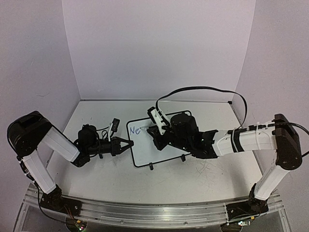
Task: Write a sentence on the whiteboard
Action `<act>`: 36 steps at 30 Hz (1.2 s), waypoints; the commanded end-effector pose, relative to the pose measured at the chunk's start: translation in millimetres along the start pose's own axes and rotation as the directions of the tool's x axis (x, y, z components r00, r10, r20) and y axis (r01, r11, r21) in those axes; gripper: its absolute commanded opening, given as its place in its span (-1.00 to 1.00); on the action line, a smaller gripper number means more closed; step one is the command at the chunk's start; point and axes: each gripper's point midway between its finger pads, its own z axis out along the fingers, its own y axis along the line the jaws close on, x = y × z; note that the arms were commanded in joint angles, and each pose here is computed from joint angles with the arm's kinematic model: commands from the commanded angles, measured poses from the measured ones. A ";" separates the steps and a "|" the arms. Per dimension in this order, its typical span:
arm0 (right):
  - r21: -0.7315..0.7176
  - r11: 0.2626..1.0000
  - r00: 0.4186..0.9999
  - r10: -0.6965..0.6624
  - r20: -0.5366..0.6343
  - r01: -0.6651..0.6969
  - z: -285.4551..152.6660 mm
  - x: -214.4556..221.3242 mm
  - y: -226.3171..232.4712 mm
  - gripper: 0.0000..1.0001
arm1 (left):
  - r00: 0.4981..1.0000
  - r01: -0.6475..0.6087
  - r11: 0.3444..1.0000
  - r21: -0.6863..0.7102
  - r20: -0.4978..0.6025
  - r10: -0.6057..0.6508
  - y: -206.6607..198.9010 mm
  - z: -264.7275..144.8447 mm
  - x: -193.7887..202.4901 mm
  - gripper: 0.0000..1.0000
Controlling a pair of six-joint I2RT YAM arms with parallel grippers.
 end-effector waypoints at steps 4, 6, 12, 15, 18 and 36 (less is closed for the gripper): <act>0.036 0.999 0.999 0.016 0.035 -0.018 0.4 -15.7 -6.9 -1.00 | 0.999 0.031 0.999 -0.033 -0.015 -0.032 4.2 -5.8 6.7 -1.00; 0.035 0.999 0.999 0.017 0.028 -0.018 -0.4 -13.0 -6.9 -1.00 | 0.999 0.031 0.999 -0.033 -0.014 -0.031 4.2 -5.7 6.3 -1.00; 0.030 0.999 1.000 0.021 0.004 -0.021 -2.0 -3.2 -6.4 -1.00 | 0.999 0.032 0.999 -0.034 -0.014 -0.032 4.4 -5.5 5.9 -1.00; 0.026 0.999 1.000 0.023 -0.001 -0.023 -2.5 -0.6 -5.8 -1.00 | 0.999 0.032 0.999 -0.034 -0.015 -0.033 4.5 -5.4 6.1 -1.00; 0.025 0.999 1.000 0.025 -0.008 -0.025 -2.6 2.1 -5.7 -1.00 | 0.999 0.032 0.999 -0.034 -0.015 -0.033 4.6 -5.3 5.9 -1.00; 0.011 0.999 0.999 0.038 -0.029 -0.037 -7.1 10.0 -4.0 -1.00 | 0.999 0.034 0.999 -0.035 -0.016 -0.034 4.6 -4.7 5.1 -1.00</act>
